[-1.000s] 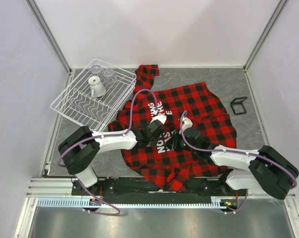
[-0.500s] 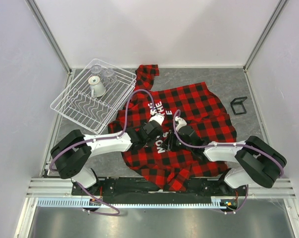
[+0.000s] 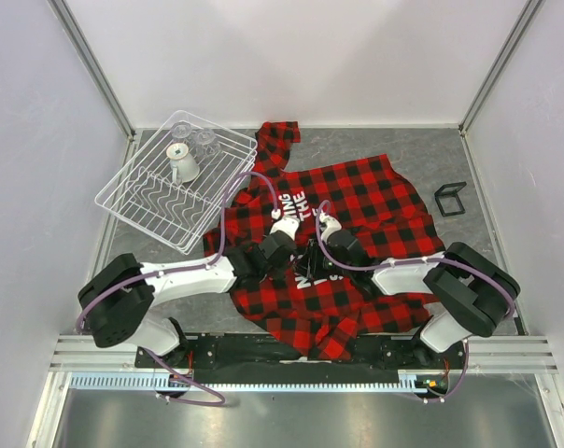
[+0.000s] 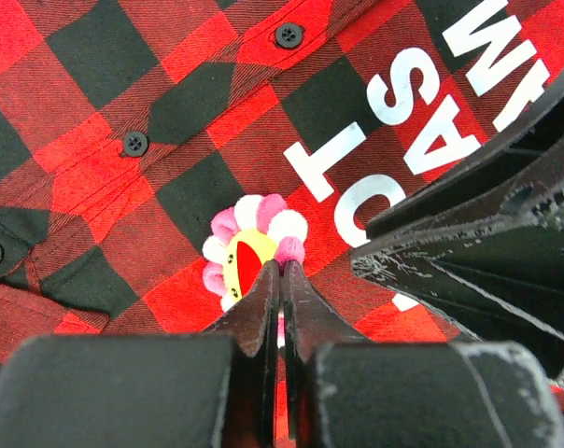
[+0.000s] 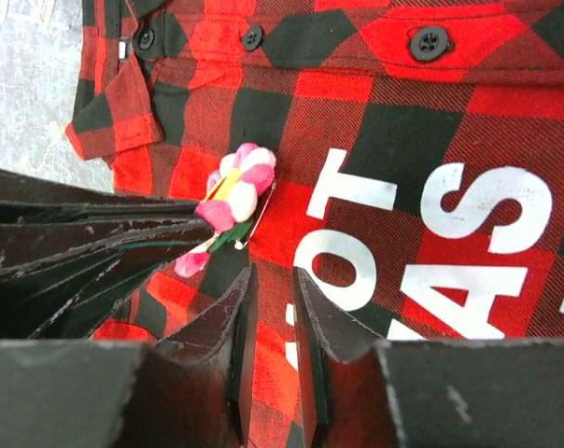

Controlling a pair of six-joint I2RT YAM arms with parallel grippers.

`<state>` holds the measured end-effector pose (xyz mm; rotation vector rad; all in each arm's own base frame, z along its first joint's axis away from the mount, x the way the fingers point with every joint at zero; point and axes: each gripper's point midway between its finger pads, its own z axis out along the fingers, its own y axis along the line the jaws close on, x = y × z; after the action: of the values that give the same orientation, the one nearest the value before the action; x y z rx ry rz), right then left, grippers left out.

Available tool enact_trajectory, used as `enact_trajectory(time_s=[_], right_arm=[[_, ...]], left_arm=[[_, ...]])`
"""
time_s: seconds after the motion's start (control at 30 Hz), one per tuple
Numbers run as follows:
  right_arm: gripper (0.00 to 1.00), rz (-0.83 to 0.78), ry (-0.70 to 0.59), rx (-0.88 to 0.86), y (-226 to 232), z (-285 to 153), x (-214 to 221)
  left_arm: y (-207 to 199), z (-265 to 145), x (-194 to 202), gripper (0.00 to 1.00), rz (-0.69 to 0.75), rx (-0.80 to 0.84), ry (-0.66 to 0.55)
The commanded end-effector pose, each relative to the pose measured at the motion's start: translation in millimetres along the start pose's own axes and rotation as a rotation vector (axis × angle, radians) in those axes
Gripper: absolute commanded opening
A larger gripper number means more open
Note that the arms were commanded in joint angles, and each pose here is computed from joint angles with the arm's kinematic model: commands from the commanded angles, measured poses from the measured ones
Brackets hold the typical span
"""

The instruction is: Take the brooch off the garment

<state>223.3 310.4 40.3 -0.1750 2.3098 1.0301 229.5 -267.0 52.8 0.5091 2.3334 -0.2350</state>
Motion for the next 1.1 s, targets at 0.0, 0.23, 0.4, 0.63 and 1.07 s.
enact_trajectory(time_s=[0.0,0.23,0.4,0.63,1.07], right_arm=[[0.28,-0.006,-0.058,-0.066,20.9,7.4,-24.1],[0.26,0.014,-0.061,-0.055,18.2,9.5,-22.5],[0.22,0.026,-0.067,-0.041,13.8,9.1,-20.9],[0.2,0.039,-0.073,-0.034,11.4,9.2,-20.1],[0.22,0.019,-0.057,-0.021,11.9,13.5,-16.0]], left_arm=[[-7.7,-10.0,-16.1,0.02,-0.128,0.044,-0.089],[-18.3,-17.0,-28.4,0.02,-0.215,0.105,-0.134],[-23.3,-19.7,-31.1,0.02,-0.258,0.132,-0.14],[-14.7,-20.6,-24.2,0.02,-0.309,0.126,-0.149],[23.7,-12.9,1.4,0.02,-0.462,0.095,-0.126]])
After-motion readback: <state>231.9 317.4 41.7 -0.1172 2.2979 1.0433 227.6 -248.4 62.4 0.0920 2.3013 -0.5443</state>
